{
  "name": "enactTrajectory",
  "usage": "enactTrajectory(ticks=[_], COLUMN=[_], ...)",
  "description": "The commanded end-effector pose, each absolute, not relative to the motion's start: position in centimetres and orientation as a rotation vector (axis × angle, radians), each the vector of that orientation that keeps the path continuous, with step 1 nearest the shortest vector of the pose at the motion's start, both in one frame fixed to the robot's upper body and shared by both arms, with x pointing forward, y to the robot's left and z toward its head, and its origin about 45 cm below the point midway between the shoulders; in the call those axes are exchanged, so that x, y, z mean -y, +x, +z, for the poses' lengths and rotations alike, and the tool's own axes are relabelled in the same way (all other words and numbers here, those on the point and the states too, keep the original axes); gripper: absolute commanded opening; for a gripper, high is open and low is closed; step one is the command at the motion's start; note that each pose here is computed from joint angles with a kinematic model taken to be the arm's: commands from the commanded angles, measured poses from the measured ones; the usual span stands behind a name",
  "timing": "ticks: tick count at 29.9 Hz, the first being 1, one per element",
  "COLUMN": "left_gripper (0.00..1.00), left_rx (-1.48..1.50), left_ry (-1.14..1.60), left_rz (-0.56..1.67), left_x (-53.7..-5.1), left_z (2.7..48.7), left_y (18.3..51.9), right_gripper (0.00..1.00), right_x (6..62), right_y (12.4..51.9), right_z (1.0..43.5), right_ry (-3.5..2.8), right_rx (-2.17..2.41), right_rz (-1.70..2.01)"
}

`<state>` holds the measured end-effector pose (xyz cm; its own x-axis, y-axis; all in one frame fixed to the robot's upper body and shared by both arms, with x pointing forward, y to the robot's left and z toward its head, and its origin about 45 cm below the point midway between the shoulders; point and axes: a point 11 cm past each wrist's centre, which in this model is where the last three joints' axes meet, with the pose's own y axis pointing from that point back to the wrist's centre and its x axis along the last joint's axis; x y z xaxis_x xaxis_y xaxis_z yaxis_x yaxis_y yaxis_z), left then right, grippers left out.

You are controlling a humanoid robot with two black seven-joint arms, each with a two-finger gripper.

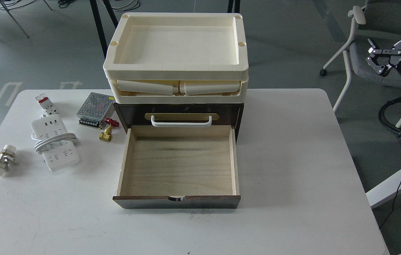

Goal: Put charging cable into cabinet

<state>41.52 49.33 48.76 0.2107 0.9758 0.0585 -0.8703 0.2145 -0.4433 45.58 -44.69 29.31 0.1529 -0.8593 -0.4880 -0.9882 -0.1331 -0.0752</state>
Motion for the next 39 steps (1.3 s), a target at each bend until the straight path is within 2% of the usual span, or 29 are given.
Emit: enactTrajectory(ticks=[1, 3, 6, 13, 19, 24, 28, 34, 39], left_gripper=[1.0, 1.0, 1.0, 1.0, 1.0, 1.0, 1.0, 1.0, 0.99], left_rx=[0.488, 0.605, 0.683, 0.91, 1.064, 1.096, 1.012, 0.896, 0.817], left_ry=[-0.119, 0.03, 0.248, 0.795, 1.225, 1.41, 1.393, 1.421, 1.485], left_rz=[1.139, 0.988, 0.82, 0.516, 0.204, 0.035, 0.016, -0.061, -0.093], left_x=[-43.8, -39.6, -35.9, -35.6, -39.0, -40.8, -39.9, -39.5, -41.2], left_z=[48.9, 48.9, 45.8, 40.2, 34.3, 29.9, 25.7, 20.2, 17.8], left_y=[41.2, 40.2, 39.2, 35.8, 35.0, 36.9, 38.1, 38.3, 37.9], right_gripper=[1.0, 1.0, 1.0, 1.0, 1.0, 1.0, 1.0, 1.0, 1.0], right_x=[44.7, 44.7, 44.7, 45.0, 45.2, 45.2, 45.3, 45.5, 45.5], right_y=[45.5, 45.5, 45.4, 45.0, 44.6, 44.4, 44.3, 44.1, 44.0], right_z=[29.1, 29.1, 28.8, 28.0, 27.1, 26.8, 26.7, 26.3, 26.0], right_ry=[-2.056, -2.054, -2.053, -2.047, -2.044, -2.042, -2.04, -2.037, -2.036], right_rx=[-1.765, -1.767, -1.769, -1.782, -1.796, -1.798, -1.804, -1.812, -1.816], right_rz=[0.471, 0.471, 0.476, 0.494, 0.515, 0.522, 0.523, 0.533, 0.537])
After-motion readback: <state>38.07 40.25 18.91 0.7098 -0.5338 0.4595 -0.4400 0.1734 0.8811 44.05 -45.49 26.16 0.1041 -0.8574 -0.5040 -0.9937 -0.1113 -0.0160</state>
